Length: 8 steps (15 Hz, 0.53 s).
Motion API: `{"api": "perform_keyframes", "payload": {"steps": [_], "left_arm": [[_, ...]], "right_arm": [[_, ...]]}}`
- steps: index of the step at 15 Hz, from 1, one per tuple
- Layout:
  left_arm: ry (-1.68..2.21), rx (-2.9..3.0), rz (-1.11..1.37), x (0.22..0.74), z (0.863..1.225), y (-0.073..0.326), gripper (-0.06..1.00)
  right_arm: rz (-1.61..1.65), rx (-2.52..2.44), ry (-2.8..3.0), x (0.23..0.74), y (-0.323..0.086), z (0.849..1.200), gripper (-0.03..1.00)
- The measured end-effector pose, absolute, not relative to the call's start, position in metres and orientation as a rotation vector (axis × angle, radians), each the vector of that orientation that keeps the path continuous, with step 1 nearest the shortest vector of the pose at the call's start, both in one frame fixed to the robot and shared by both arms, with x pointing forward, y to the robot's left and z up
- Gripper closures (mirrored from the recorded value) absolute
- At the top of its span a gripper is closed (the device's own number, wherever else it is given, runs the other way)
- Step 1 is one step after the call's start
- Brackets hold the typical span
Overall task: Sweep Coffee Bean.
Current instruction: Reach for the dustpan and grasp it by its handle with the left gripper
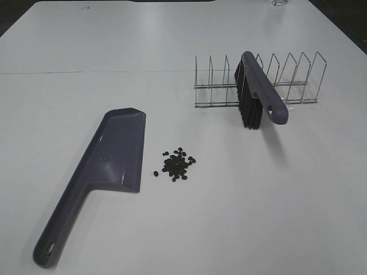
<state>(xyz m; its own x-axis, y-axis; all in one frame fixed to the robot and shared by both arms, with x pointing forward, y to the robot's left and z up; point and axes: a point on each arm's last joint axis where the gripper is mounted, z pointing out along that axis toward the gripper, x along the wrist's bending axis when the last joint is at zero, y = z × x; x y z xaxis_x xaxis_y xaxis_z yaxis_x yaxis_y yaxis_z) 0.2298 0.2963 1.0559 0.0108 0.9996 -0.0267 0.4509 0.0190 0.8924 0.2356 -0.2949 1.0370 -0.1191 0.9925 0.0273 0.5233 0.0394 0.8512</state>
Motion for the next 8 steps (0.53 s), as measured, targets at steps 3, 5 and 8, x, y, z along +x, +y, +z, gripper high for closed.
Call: {"api": "perform_keyframes", "payload": {"steps": [3,5,8], "left_arm": [[1.542,1.533,0.92,0.2298,1.0559,0.2963,-0.05],[1.542,1.533,0.92,0.2298,1.0559,0.2963,-0.05],[1.542,1.533,0.92,0.2298,1.0559,0.2963,-0.05]], "right_arm": [[0.982,1.54,1.709,0.2356,-0.2949,1.037,0.24],[0.982,1.54,1.709,0.2356,-0.2949,1.037,0.24],[0.982,1.54,1.709,0.2356,-0.2949,1.037,0.24]]}}
